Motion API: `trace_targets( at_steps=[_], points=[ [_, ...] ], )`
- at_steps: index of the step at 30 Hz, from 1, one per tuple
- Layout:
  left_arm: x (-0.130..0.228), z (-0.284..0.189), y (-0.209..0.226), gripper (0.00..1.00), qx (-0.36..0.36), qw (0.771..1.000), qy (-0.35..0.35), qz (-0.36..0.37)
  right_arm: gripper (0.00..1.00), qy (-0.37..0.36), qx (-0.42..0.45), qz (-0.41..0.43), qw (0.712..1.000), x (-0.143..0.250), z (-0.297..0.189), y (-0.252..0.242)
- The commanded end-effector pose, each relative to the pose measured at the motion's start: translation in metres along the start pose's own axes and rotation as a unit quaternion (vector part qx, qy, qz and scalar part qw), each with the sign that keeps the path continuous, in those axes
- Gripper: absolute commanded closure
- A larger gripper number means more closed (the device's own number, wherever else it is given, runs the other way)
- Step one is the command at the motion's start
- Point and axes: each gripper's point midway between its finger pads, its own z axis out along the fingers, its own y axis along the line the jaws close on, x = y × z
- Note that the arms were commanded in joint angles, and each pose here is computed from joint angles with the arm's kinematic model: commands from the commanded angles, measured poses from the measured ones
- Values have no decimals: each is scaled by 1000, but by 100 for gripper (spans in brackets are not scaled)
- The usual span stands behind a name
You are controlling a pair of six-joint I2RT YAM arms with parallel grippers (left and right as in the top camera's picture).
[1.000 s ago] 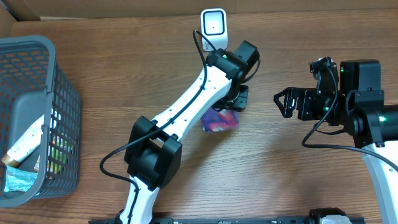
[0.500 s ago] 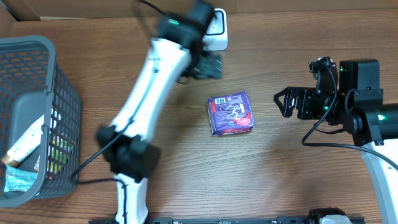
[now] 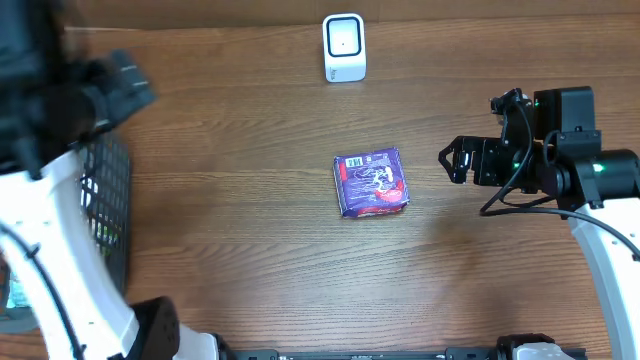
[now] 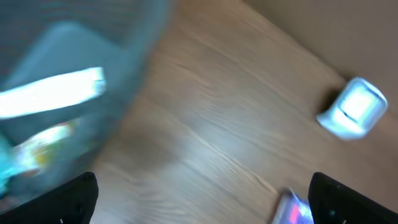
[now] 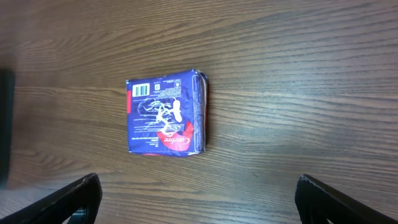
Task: Scan the item barcode
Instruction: 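Place the purple package on the table centre with the left gripper, then reach the left gripper into the basket and grasp the mint-green packet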
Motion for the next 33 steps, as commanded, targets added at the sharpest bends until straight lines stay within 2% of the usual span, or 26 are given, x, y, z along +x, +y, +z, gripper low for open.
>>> trace_targets(
  at_steps=[1,6,11,15,22,28,31,33],
  points=[
    [-7,10,51,0,-58,997,8,-55,0,-4,1,-6,1000,-3,0,1],
    [2,37,134,0,-142,973,53,-174,0,-4,1,-6,1000,-3,0,1],
    [17,70,194,0,-189,947,82,-246,0,-4,1,-6,1000,-3,0,1],
    [27,104,230,0,-207,933,85,-282,0,-4,1,-6,1000,-3,0,1],
    [76,157,269,0,-236,905,119,-333,0,-4,1,-6,1000,-3,0,1],
    [105,194,291,0,-266,908,122,-301,0,-4,1,-6,1000,-3,0,1],
    [102,199,302,0,-280,920,112,-252,0,-4,1,-6,1000,-3,0,1],
    [98,196,310,1,-302,918,102,-235,0,-4,1,-6,1000,-3,0,1]
  ],
)
